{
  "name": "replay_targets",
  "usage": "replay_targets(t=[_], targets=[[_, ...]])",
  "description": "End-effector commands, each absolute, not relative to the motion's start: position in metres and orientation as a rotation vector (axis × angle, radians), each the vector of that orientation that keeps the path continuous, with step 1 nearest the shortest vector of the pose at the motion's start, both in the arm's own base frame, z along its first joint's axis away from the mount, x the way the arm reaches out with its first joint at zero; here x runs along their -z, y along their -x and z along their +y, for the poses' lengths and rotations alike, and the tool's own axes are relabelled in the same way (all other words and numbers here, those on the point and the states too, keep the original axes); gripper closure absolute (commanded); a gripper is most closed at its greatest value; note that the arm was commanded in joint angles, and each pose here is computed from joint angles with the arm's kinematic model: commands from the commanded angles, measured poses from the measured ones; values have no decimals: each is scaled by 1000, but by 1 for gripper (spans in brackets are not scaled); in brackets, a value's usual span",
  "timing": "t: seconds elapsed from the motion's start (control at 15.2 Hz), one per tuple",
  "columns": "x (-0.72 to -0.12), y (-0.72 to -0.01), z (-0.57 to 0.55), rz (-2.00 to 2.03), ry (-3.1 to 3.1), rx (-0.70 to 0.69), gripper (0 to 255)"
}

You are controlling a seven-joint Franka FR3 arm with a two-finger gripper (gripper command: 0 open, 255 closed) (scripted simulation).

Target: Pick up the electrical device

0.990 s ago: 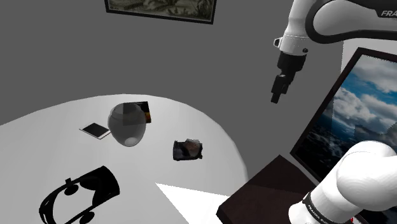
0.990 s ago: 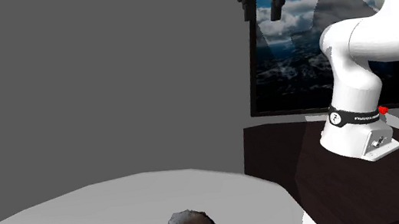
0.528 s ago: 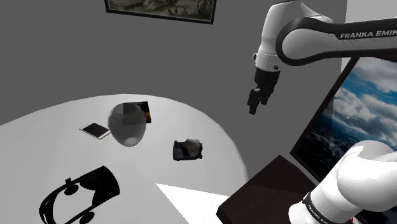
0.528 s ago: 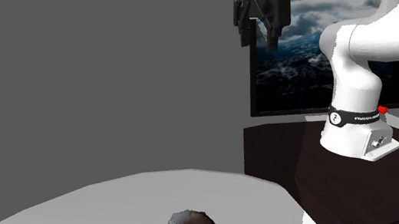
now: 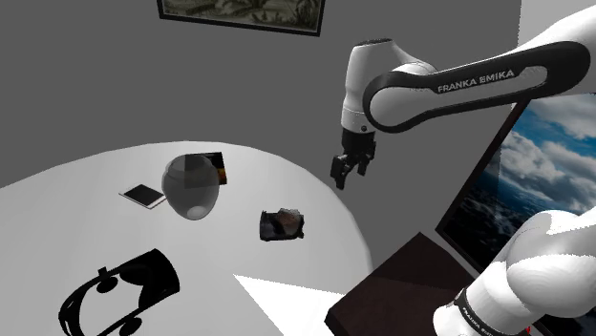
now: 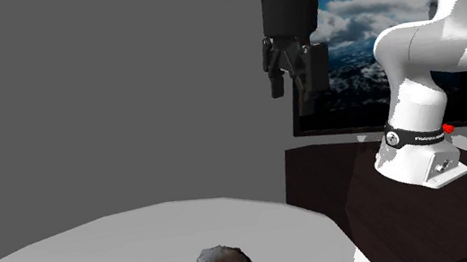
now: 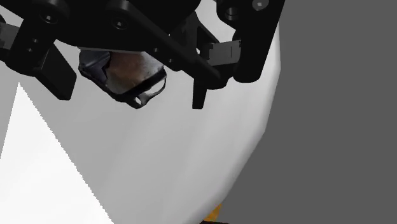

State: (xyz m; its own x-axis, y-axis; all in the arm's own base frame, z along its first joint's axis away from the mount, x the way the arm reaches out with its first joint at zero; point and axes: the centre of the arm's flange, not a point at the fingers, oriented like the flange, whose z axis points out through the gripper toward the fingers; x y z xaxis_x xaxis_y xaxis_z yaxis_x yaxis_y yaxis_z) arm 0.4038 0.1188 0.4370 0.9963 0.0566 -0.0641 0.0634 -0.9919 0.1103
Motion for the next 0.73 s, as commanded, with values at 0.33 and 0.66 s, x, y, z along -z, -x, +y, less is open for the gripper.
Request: replay_targets(t=[0.33,0.66], targets=[[-375,-455,167,1,-3025,87,0],[-331,-492,200,-61,-3021,84,0]])
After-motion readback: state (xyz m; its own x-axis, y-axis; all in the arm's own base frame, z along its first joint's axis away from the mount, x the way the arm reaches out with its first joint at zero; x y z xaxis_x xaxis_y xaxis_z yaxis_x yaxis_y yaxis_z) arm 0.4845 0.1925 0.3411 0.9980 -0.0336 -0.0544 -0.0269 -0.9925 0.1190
